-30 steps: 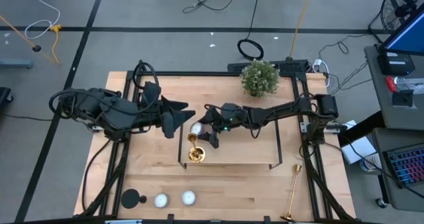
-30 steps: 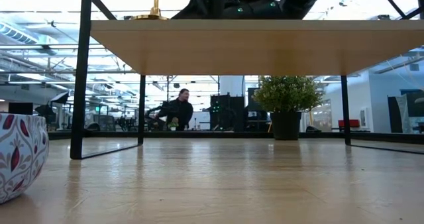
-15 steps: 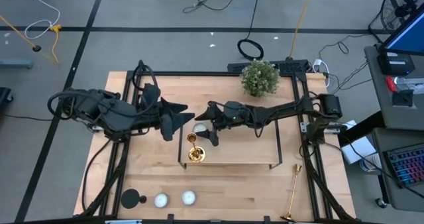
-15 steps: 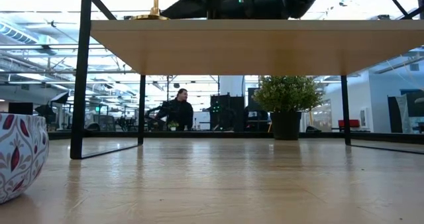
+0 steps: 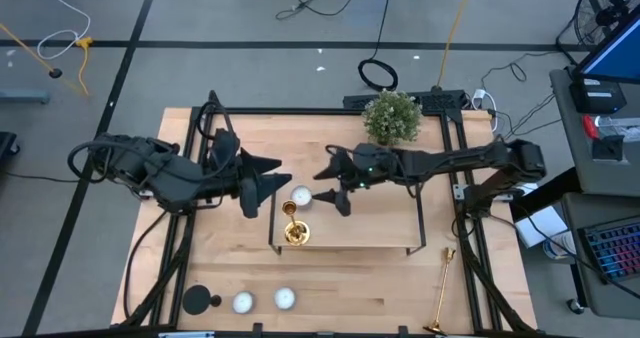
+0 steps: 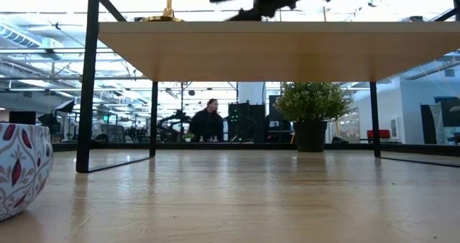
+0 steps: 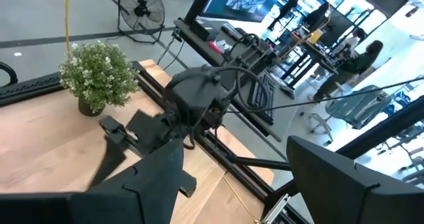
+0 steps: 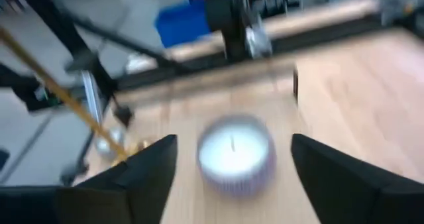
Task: Pick & Place candle stick holders
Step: Put the pink scented candle on the shelf
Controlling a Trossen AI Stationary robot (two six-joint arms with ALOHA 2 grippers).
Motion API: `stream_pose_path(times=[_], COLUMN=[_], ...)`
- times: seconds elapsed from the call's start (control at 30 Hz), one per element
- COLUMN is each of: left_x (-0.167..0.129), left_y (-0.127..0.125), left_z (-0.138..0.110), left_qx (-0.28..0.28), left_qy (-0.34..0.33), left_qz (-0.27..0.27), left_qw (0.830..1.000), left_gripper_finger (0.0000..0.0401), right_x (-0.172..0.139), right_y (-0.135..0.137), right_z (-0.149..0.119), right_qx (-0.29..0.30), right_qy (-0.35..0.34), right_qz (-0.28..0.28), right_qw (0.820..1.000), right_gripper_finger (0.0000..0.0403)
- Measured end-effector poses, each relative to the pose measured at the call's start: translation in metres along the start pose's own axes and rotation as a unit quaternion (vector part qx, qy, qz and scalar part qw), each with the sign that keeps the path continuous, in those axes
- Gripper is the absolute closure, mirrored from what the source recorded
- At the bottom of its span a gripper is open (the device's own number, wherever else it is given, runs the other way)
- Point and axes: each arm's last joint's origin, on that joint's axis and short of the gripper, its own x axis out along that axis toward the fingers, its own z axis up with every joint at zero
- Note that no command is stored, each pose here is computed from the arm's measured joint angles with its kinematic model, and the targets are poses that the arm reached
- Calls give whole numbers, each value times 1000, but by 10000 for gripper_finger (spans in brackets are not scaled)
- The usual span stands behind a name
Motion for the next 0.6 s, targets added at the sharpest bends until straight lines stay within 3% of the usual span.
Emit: stream_pose_path(times=[0.13,0.33,0.6], left_x=[0,0,-1], left_y=[0,0,-1], left_z=[0,0,-1], left_qx=[9,13,14], left_qy=[0,0,0], left_qz=[0,0,-1], left_qw=[1000,1000,1000], left_gripper_finger=[132,132,132], right_x=[-1,-1,0], right_y=[9,22,20], right_z=[-12,-17,-17], right_qx=[0,-16,-15], right_qy=[54,65,62], right_qz=[1,16,-6], right_qw=[999,998,998], right_gripper_finger=[211,374,401])
